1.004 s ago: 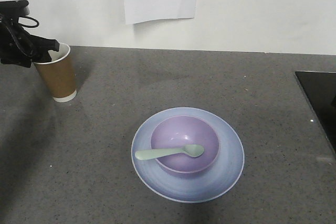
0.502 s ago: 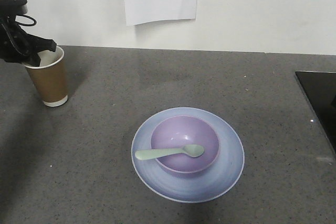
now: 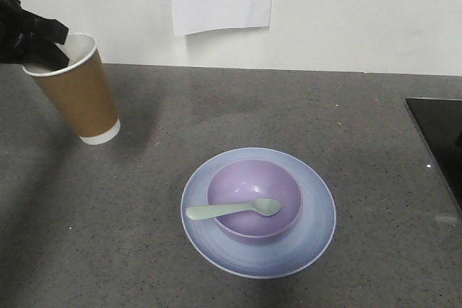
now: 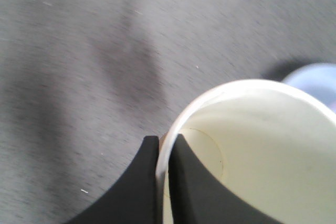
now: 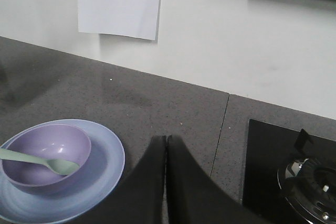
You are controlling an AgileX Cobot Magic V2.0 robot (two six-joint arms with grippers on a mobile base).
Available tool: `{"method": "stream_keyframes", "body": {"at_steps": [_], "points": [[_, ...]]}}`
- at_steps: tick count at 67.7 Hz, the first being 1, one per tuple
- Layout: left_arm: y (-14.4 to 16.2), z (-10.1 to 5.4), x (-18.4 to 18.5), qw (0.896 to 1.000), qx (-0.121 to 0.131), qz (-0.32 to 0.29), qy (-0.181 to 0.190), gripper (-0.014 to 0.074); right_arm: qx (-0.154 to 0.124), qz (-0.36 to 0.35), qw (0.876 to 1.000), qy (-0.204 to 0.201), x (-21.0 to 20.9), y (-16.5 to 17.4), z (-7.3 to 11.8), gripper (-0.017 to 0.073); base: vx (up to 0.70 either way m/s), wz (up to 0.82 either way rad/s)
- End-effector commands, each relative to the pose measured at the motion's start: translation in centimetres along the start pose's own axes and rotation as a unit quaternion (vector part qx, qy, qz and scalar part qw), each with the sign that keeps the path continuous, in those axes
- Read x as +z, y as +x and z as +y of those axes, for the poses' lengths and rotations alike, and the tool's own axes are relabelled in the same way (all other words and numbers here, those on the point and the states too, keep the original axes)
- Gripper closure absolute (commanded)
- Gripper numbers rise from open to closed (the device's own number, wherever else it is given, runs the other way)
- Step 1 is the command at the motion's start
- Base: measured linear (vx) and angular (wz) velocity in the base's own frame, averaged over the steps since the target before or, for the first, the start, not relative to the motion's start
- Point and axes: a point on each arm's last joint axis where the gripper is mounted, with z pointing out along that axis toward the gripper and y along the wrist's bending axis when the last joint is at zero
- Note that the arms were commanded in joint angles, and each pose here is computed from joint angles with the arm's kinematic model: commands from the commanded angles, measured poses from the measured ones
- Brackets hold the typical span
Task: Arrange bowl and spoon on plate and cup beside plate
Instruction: 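Grip the cup rim and carry it beside the plate with the left gripper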
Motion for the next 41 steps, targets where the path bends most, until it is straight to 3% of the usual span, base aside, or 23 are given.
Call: {"method": "stream_keyframes", "body": {"at_steps": [1, 19, 30, 41], "points": [[0.9, -2.6, -1.3, 0.999, 0.022, -0.011, 0.032, 0.0601, 0.0, -0.033, 0.999, 0.001, 0.2, -1.2, 0.0, 0.0566, 0.0, 0.0], [3.3, -5.5, 3.4, 0.996, 0.052, 0.039, 0.06, 0.0601, 0.0, -0.033, 0.999, 0.001, 0.2, -1.2, 0.0, 0.0566, 0.0, 0.0], [3.8, -6.4, 4.8, 0.995, 0.059, 0.042, 0.064, 0.0601, 0.0, -0.032, 0.999, 0.001, 0.2, -1.2, 0.0, 0.0566, 0.0, 0.0], [3.8, -6.2, 5.8, 0.995, 0.062, 0.049, 0.058, 0.0601, 0.0, -0.029, 1.0, 0.001, 0.2, -1.1, 0.0, 0.0566, 0.0, 0.0]]}}
